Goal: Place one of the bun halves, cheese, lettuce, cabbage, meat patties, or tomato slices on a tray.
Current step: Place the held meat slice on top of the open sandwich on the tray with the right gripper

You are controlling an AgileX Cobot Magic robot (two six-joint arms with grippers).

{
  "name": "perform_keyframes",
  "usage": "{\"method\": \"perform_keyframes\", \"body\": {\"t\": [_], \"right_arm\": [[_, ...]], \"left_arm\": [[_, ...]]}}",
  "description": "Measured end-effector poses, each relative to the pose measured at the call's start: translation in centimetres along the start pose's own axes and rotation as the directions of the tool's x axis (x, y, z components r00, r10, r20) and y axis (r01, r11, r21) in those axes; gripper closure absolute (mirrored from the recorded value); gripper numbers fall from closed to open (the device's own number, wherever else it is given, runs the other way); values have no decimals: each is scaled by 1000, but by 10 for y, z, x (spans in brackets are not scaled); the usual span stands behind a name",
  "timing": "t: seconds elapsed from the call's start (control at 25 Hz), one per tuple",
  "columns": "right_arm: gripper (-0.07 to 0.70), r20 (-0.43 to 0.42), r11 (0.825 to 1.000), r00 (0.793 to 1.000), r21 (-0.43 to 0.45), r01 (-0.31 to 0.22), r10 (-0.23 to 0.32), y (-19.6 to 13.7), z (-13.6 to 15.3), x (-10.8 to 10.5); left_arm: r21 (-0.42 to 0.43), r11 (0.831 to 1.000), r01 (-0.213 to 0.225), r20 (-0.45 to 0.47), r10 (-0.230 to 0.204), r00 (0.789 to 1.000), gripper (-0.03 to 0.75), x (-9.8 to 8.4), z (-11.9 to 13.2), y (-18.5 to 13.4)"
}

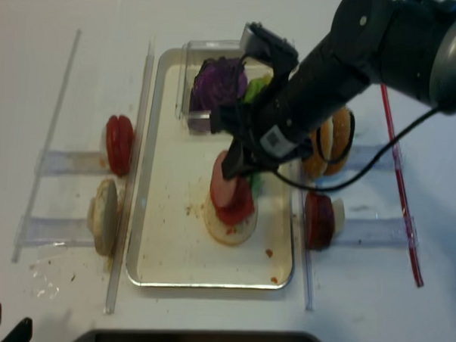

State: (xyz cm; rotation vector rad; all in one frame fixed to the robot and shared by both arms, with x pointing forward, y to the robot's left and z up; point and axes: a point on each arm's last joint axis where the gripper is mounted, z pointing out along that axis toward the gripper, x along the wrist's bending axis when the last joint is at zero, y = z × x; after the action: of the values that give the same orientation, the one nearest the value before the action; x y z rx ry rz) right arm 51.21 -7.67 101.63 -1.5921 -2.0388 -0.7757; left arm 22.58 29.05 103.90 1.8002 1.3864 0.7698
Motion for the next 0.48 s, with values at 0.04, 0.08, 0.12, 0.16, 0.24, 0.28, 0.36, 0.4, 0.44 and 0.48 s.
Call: {"method": "perform_keyframes", "body": {"t": [0.04, 0.08, 0.12, 0.16, 0.24, 0.28, 0.36, 0.4, 0.44, 0.48], "right_arm": [[523, -12, 1000, 1000, 9, 1, -1, 1, 2, -1], [523, -22, 1000, 1000, 14, -1, 1, 2, 5, -4], [523, -42, 1000, 999, 18, 0, 0, 4, 7, -5], [523, -65, 1000, 998, 18, 4, -2, 5, 8, -5], [523, -100, 1000, 995, 17, 8, -6, 7, 11, -7], [523, -110, 1000, 994, 14, 12, -11, 8, 12, -7], [523, -114, 1000, 993, 19, 13, -10, 9, 14, -10], [523, -112, 1000, 994, 27, 15, -12, 9, 15, -12], [523, -106, 999, 994, 32, 19, -16, 9, 15, -13], [523, -96, 999, 995, 37, 23, -19, 9, 16, -15]], "left_arm": [[0, 1000, 0, 0, 0, 1000, 431, 0, 0, 0], [0, 1000, 0, 0, 0, 1000, 431, 0, 0, 0], [0, 1000, 0, 0, 0, 1000, 431, 0, 0, 0], [0, 1000, 0, 0, 0, 1000, 431, 0, 0, 0], [0, 1000, 0, 0, 0, 1000, 431, 0, 0, 0], [0, 1000, 0, 0, 0, 1000, 431, 0, 0, 0], [0, 1000, 0, 0, 0, 1000, 431, 0, 0, 0], [0, 1000, 0, 0, 0, 1000, 431, 0, 0, 0], [0, 1000, 0, 0, 0, 1000, 431, 0, 0, 0], [0, 1000, 0, 0, 0, 1000, 431, 0, 0, 0]]}}
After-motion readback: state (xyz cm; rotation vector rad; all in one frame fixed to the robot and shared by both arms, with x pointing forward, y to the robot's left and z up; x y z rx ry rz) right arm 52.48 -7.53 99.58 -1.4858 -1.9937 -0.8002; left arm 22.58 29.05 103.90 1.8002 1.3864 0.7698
